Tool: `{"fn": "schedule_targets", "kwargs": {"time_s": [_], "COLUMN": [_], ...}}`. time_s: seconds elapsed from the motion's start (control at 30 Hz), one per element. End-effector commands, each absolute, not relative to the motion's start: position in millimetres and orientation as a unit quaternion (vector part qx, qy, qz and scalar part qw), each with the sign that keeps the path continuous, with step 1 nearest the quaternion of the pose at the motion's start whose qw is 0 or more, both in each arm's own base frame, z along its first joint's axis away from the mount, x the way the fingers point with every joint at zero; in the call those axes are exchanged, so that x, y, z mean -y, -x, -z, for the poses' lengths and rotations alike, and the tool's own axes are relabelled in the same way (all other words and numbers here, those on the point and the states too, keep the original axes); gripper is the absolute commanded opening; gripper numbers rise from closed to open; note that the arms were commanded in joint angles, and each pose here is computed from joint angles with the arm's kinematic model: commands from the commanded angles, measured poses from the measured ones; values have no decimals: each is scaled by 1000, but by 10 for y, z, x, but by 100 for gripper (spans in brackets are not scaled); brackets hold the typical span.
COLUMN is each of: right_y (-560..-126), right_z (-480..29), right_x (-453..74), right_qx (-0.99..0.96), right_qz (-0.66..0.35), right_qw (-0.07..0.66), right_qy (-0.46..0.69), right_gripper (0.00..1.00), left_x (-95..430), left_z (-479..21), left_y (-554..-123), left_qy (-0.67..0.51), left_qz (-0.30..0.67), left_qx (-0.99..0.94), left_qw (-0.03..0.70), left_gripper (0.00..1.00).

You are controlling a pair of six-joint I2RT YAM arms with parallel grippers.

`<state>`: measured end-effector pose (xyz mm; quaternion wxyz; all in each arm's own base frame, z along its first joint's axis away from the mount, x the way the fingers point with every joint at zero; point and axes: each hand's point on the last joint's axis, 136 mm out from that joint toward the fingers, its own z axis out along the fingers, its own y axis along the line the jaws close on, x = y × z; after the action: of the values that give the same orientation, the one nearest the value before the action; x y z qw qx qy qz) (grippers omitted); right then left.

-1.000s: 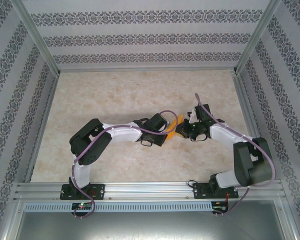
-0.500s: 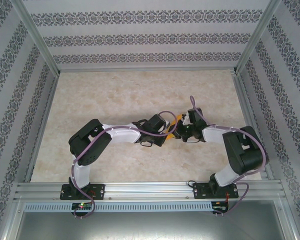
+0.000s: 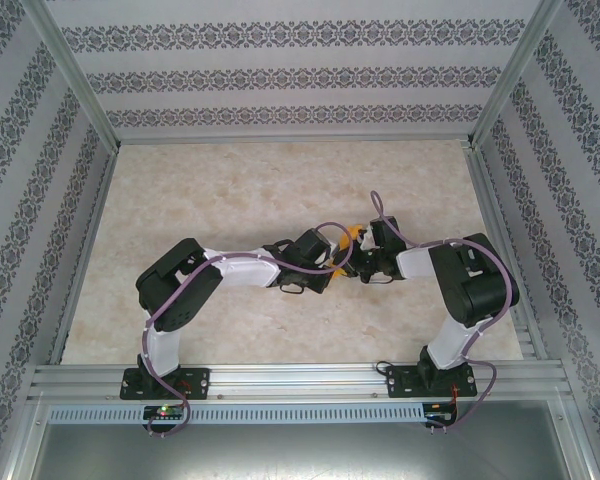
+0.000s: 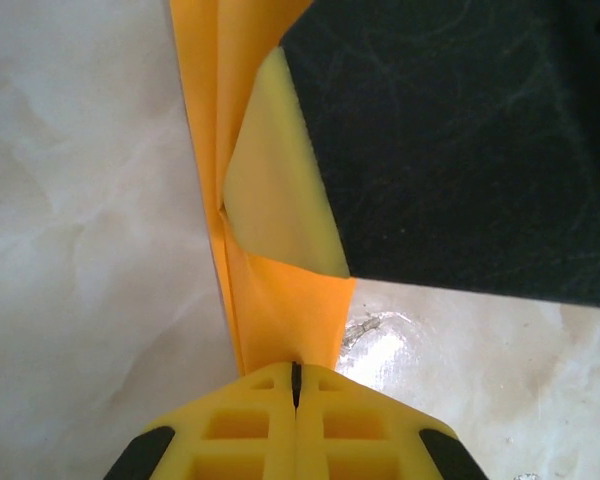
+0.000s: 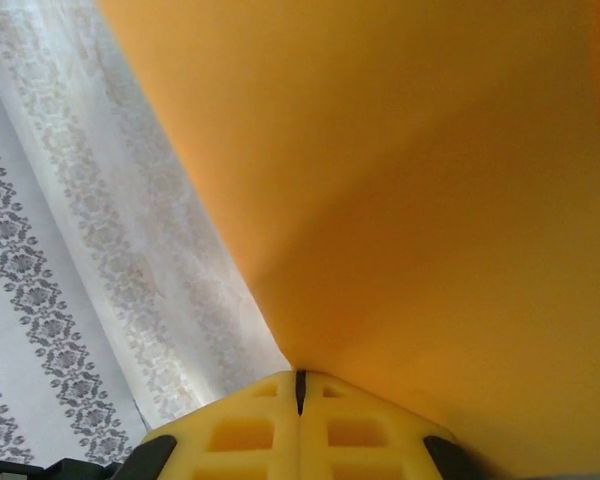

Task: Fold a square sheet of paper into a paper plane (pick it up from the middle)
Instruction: Fold the wing for the fifth time at the center of the table.

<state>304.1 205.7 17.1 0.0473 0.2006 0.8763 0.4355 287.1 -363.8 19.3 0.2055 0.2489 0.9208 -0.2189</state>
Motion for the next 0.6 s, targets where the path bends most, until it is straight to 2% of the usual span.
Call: {"fn": "schedule_targets", "kwargs": {"time_s": [0.0,0.4,0.57], "right_y": [-2869,-2770,-2768], "right_z": [215,389,381], "right_x": [-1830,-1656,-1647], "right_qx": [-909,-920,-920], "right_qz": [-352,-319,-316], "right_qw": [28,17,20], "right_qy": [-220,-229,-230], "right_gripper": [0,0,0], "left_x": [3180,2971,2885], "left_z": [273,268,312], "left_y": [-2500,-2264,-2213], "left_qy": [-245,-231,-242], "left_qz": [155,148,108], "left_qx": [-951,-958,-960], "left_qw": [108,88,90], "left_gripper": [4,3,3]}}
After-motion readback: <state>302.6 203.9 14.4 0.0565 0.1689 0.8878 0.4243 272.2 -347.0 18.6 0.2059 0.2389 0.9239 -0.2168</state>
